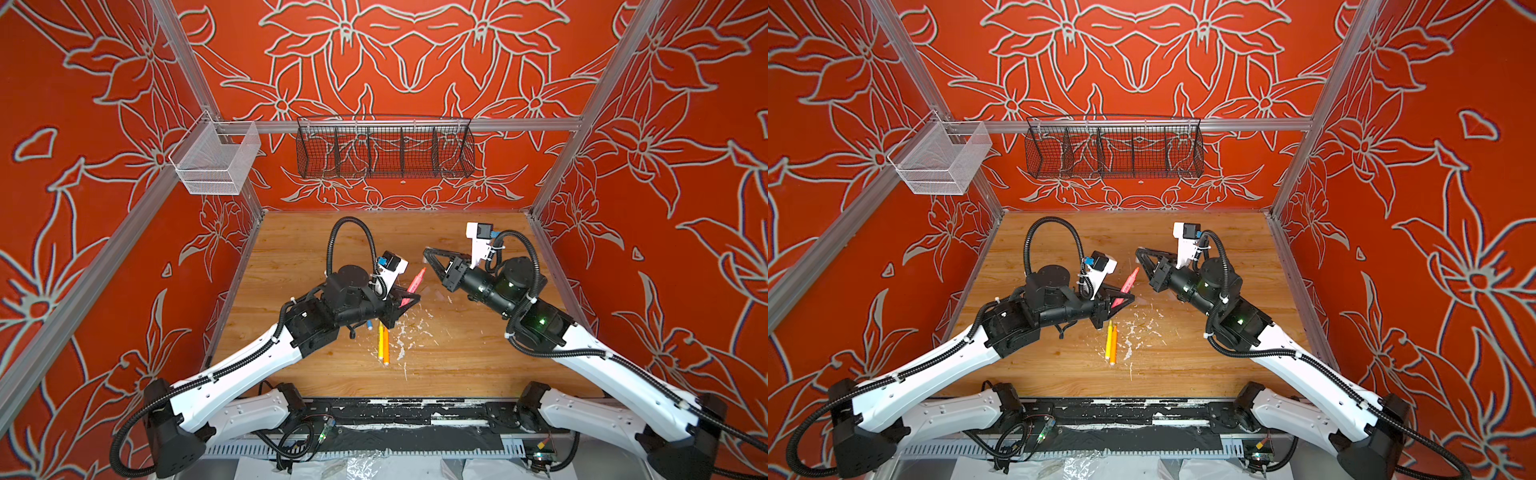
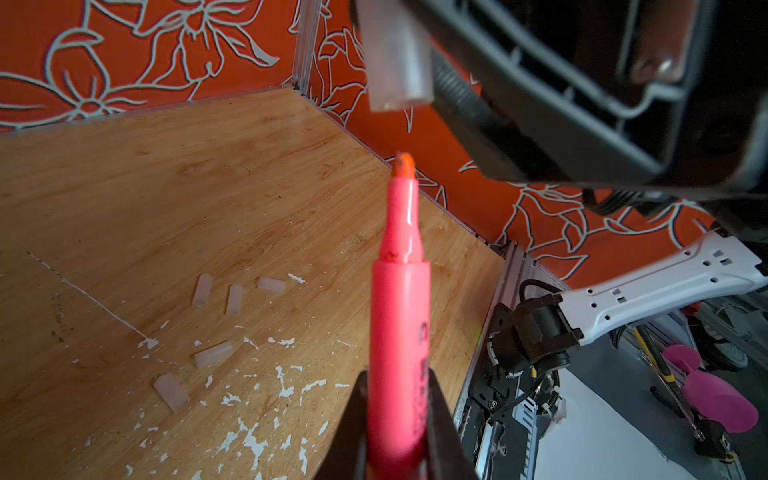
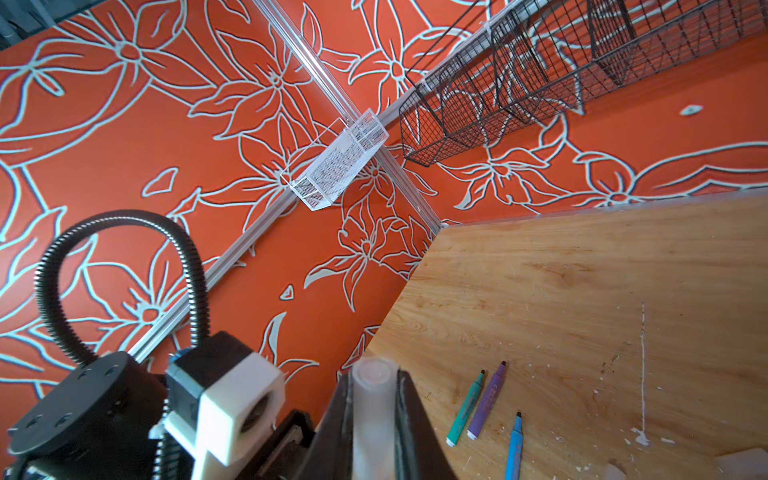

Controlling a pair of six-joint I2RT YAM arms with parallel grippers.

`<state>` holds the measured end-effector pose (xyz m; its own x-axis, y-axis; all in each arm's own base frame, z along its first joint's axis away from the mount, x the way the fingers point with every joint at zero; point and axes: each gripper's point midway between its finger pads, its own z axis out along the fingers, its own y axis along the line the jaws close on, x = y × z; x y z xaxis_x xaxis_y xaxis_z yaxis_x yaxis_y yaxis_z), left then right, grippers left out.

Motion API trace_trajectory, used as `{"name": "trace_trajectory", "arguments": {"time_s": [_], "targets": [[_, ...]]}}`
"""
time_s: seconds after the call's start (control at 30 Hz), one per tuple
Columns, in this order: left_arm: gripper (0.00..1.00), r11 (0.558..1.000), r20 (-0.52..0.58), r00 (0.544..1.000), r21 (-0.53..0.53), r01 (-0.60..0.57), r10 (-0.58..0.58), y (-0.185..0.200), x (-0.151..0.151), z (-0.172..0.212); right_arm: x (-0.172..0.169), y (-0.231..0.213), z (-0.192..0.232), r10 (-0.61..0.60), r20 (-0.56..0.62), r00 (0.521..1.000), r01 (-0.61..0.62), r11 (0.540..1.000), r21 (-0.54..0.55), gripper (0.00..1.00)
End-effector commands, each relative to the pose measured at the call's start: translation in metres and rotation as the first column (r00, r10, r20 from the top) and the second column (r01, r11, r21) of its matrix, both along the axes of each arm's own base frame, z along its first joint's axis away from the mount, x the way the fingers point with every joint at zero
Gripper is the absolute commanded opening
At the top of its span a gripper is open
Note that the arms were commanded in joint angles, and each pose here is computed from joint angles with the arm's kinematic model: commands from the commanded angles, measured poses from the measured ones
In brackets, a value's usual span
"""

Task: Insert the pens into the pen caps
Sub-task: 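Lower the cap onto the pink marker's tip held by the left gripper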

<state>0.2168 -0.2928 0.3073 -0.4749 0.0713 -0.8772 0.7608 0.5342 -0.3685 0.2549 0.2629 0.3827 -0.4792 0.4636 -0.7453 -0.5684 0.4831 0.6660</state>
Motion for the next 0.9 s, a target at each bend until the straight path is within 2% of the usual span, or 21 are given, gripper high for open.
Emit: {"name": "trace_trajectory", "arguments": {"time_s": [0.0,0.23,0.53,0.87], "targets": [[0.00,0.999,0.060,0.998,-0.050,-0.019,0.022,0.005,0.001,0.020,0.003,-0.004,-0.003,-0.032,-0.027,0.999,0.034,0.998,0.055,0.13],[0.00,0.999,0.060,0.998,-0.050,-0.021,0.024,0.006,0.001,0.020,0.000,0.002,-0.004,0.008,-0.045,0.999,-0.004,0.996,0.093,0.12],[0.00,0.999,0.058,0.998,-0.047,-0.020,0.022,0.005,0.002,0.019,-0.003,-0.011,0.015,-0.032,-0.002,0.999,0.032,0.994,0.106,0.12],[0.00,0.999,0.059,0.998,-0.044,-0.019,0.021,0.004,0.003,0.018,-0.010,-0.001,0.027,0.041,0.017,0.999,-0.043,0.984,0.172,0.12]]}}
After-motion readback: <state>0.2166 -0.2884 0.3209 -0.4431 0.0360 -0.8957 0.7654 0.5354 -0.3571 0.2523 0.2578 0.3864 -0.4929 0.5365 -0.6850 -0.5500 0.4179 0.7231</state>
